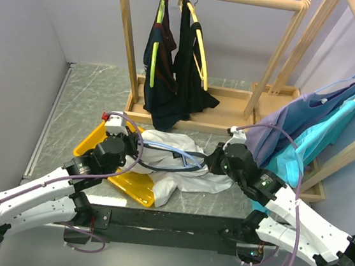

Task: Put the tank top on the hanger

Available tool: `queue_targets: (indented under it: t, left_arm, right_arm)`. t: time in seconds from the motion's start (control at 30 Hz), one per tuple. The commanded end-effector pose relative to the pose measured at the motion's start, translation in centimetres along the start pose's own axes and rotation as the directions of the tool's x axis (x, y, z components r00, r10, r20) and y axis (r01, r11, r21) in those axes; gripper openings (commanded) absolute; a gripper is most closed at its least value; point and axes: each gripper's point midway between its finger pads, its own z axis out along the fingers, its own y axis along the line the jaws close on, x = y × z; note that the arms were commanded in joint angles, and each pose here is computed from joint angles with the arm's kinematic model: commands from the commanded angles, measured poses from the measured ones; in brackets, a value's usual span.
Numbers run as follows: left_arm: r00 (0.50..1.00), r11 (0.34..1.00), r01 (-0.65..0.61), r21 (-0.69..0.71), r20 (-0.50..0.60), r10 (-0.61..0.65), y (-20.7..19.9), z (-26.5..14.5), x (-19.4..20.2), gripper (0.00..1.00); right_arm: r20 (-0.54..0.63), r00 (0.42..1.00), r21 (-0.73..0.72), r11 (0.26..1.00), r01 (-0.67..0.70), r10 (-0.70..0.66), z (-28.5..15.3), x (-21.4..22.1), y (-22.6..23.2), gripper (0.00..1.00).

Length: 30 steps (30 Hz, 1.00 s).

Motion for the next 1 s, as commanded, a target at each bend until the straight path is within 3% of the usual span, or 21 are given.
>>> queue_targets:
  t: [0.0, 0.3, 0.5, 0.63, 0.97]
  left_arm:
    - [0.995, 0.999, 0.02, -0.041, 0.102, -0.016, 0.3, 0.3, -2.6, 0.01]
    - [0.995, 0.999, -0.001, -0.054, 0.104, 0.007, 0.0, 0.8, -2.8, 0.01]
    - [0.994, 0.997, -0.013, -0.079, 0.106, 0.021, 0.4, 0.7, -2.6, 0.01]
    - [0.993, 1.0, -0.013, -0.012, 0.121, 0.014, -1.2, 0.6, -3.1, 0.01]
    - [0.989, 1.0, -0.008, -0.009, 0.149, 0.01, -4.3, 0.8, -4.0, 0.01]
  right_arm:
    - [0.024, 1.0, -0.026, 0.999, 0.02, -0.019, -1.6, -1.6, 0.5, 0.0]
    - [0.008, 1.0, -0.038, 0.999, 0.012, -0.012, -2.0, -0.8, 0.2, 0.0]
    - [0.008, 0.999, -0.057, 0.998, 0.036, -0.036, -3.0, -3.1, 2.1, 0.0]
    - [0.015, 0.999, -0.085, 0.995, 0.043, -0.042, -3.2, -4.5, 3.5, 0.0]
    - [0.006, 0.994, -0.146, 0.983, 0.108, -0.108, -3.4, -6.3, 9.0, 0.0]
